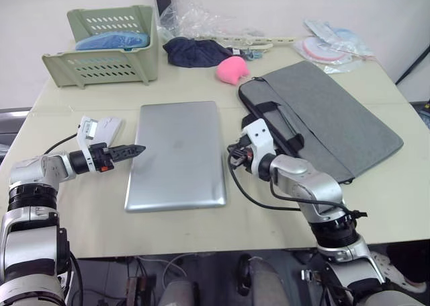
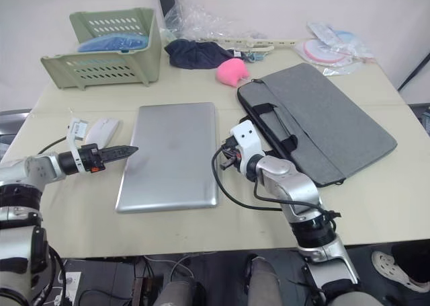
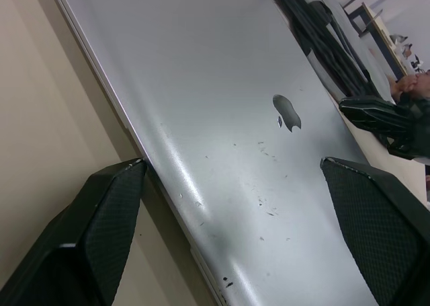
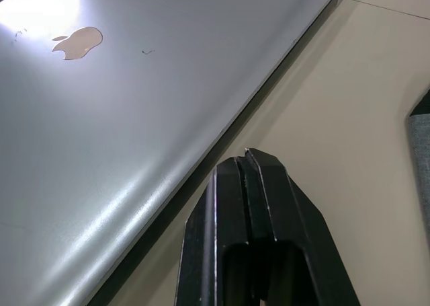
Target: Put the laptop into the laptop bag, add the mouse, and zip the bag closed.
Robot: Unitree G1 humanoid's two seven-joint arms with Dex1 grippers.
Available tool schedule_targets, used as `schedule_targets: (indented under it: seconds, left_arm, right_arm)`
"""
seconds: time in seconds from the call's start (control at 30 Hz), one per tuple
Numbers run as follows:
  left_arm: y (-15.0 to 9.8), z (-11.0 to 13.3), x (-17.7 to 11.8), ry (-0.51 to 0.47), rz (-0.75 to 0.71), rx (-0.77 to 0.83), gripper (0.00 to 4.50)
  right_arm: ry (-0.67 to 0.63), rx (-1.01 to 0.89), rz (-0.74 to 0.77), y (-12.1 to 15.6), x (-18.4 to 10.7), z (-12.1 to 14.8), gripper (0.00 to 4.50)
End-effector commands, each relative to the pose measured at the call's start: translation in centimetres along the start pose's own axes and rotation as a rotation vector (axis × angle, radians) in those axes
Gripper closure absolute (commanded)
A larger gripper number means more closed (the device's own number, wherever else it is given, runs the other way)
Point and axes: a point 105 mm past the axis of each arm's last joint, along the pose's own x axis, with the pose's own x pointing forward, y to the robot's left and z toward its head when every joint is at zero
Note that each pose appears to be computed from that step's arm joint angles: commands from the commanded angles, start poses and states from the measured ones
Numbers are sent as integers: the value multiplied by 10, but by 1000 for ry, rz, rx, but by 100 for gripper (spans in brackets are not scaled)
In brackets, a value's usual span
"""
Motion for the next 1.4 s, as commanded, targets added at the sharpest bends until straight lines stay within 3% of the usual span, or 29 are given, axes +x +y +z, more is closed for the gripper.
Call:
schedule_targets:
  seconds: [0.03, 0.33, 0.73, 1.0, 1.27, 1.4]
  left_arm:
    - [-1, -13, 11, 44, -16, -28, 0]
    - [-2, -18, 15, 53, -26, -39, 0]
    - [-12, -25, 29, 54, -72, -65, 0]
    - [-24, -32, 39, 58, -152, -117, 0]
    - [-51, -28, 31, 51, -327, -150, 0]
    - [-54, -30, 30, 73, -336, -140, 0]
  right_arm:
    - [-29, -41, 41, 3, 10, 6, 449]
    - [-20, -67, 83, 4, 30, -1, 449]
    - [-21, -82, 154, 24, 35, -2, 449]
    - [-21, -86, 176, 32, 34, -4, 449]
    - [-19, -90, 179, 32, 32, -5, 449]
    - [-22, -96, 185, 34, 32, -4, 449]
